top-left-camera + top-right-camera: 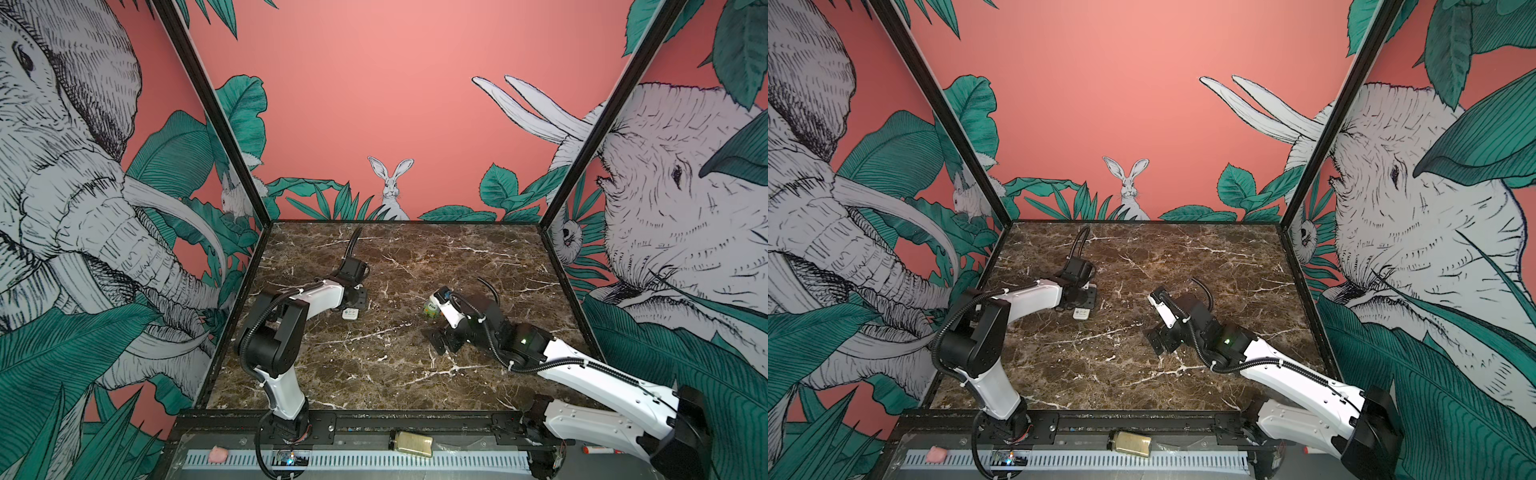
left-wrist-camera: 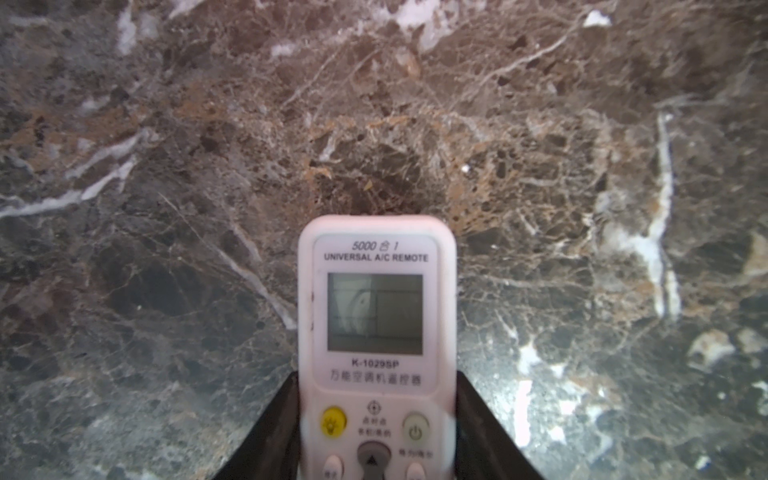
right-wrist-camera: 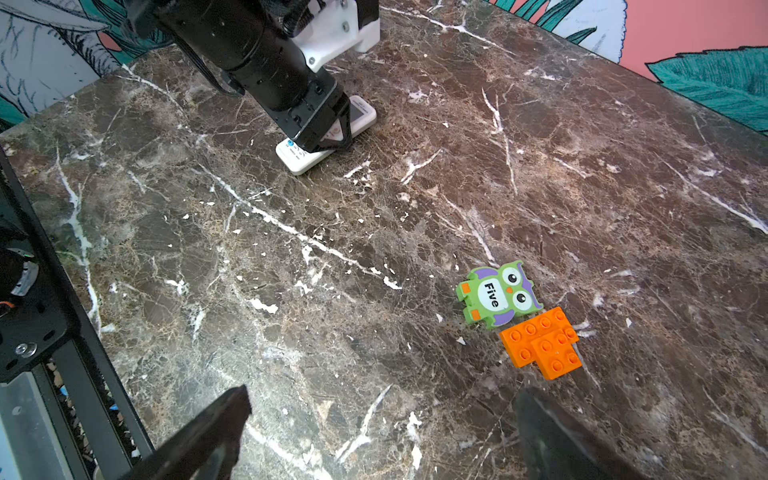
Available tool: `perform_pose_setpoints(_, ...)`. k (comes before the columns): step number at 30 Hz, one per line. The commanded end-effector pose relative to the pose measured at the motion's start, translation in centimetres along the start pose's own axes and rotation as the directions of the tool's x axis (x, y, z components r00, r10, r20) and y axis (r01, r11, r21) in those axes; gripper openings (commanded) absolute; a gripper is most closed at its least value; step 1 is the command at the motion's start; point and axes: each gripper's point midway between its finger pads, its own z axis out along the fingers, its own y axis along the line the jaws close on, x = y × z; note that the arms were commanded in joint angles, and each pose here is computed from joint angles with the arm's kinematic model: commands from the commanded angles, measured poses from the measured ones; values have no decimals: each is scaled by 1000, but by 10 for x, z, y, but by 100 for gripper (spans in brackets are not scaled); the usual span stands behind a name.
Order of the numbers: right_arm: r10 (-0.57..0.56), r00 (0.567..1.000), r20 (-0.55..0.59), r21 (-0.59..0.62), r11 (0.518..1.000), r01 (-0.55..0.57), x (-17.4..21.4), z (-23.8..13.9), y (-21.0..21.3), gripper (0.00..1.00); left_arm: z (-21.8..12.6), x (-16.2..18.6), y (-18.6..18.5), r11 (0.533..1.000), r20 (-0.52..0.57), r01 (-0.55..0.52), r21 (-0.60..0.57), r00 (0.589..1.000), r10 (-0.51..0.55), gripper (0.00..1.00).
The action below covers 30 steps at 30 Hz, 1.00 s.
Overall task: Load the batteries into the remote control
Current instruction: 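Lower the remote face up onto the table with the left gripper, then open the left gripper and lift it off the remote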
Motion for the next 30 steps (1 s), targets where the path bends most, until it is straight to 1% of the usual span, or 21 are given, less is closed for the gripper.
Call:
perform_pose_setpoints(1,7,1000,28,8,1000,-7,-5,-1,-2,99,5,26,3,1000,-79,11,5,997,-11,53)
perform_pose_setpoints(6,9,1000,29,8,1000,-9,-5,-2,-2,99,2,25,2,1000,-70,11,12,997,-10,63)
perform_pose_setpoints(10,13,999,30,13,1000,-14,-5,-3,-3,99,-2,24,2,1000,-63,12,17,998,-11,76)
perform_pose_setpoints(13,14,999,30,15,1000,-15,-4,-3,-3,99,-6,22,2,1000,-55,13,22,998,-12,83)
perform_pose_setpoints(18,18,999,29,22,1000,-19,-2,-4,-4,99,-17,18,0,999,-34,14,36,999,-12,89)
perform_pose_setpoints(24,25,999,31,40,999,-27,0,-5,-8,99,-37,13,3,999,2,7,39,1000,-7,92)
perform_pose_setpoints(27,10,1000,29,24,1000,-10,3,-3,-5,99,-48,14,7,1000,21,-3,28,1000,3,93)
perform_pose_setpoints(30,9,1000,4,85,996,-9,7,-2,-15,99,-57,17,15,1000,26,-27,-4,999,27,95)
